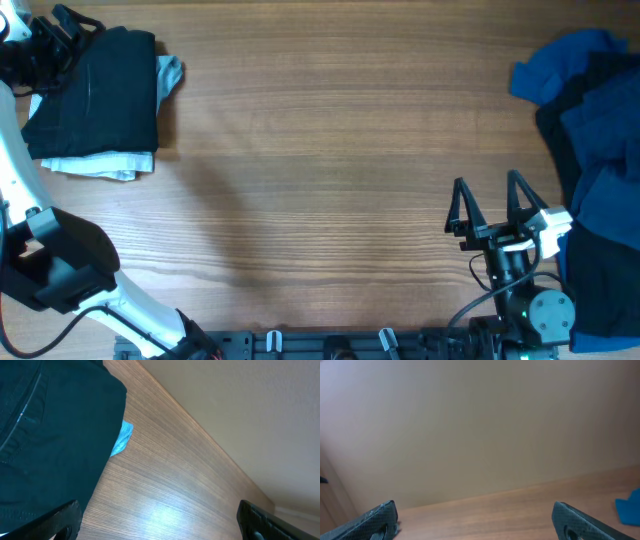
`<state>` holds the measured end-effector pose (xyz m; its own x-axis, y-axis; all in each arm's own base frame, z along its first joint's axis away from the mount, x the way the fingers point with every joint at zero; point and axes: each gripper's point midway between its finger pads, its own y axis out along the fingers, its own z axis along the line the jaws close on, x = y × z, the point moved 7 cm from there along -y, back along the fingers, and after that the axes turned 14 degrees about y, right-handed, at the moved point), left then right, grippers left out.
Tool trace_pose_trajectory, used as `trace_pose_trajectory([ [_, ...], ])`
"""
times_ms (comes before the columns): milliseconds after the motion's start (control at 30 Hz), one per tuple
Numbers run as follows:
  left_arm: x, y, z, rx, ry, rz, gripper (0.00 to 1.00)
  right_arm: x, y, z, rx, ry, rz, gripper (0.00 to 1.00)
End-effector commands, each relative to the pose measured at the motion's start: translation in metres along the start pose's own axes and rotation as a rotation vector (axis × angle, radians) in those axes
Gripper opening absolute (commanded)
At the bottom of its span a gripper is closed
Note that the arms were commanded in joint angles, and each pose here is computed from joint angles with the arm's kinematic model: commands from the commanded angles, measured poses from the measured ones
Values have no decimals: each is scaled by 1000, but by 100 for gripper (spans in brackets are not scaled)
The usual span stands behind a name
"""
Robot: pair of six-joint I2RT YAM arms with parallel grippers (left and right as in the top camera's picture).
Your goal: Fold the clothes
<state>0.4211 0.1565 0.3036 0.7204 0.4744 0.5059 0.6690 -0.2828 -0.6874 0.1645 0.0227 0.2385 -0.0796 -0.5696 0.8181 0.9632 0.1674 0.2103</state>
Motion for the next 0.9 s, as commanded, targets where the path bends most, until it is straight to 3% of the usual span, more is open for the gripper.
trace_pose_trajectory([
  [0,-1,1,1,2,-2,2,100,-7,-1,-5,-12,-76,-2,100],
  [433,-1,1,1,2,-2,2,100,-35,0,-20,0,-374,78,100],
  [600,-1,1,1,2,-2,2,100,-54,-3,-33,-57,-388,196,100],
  [867,-1,1,1,2,-2,2,100,-54,-3,-33,-58,-384,198,100],
])
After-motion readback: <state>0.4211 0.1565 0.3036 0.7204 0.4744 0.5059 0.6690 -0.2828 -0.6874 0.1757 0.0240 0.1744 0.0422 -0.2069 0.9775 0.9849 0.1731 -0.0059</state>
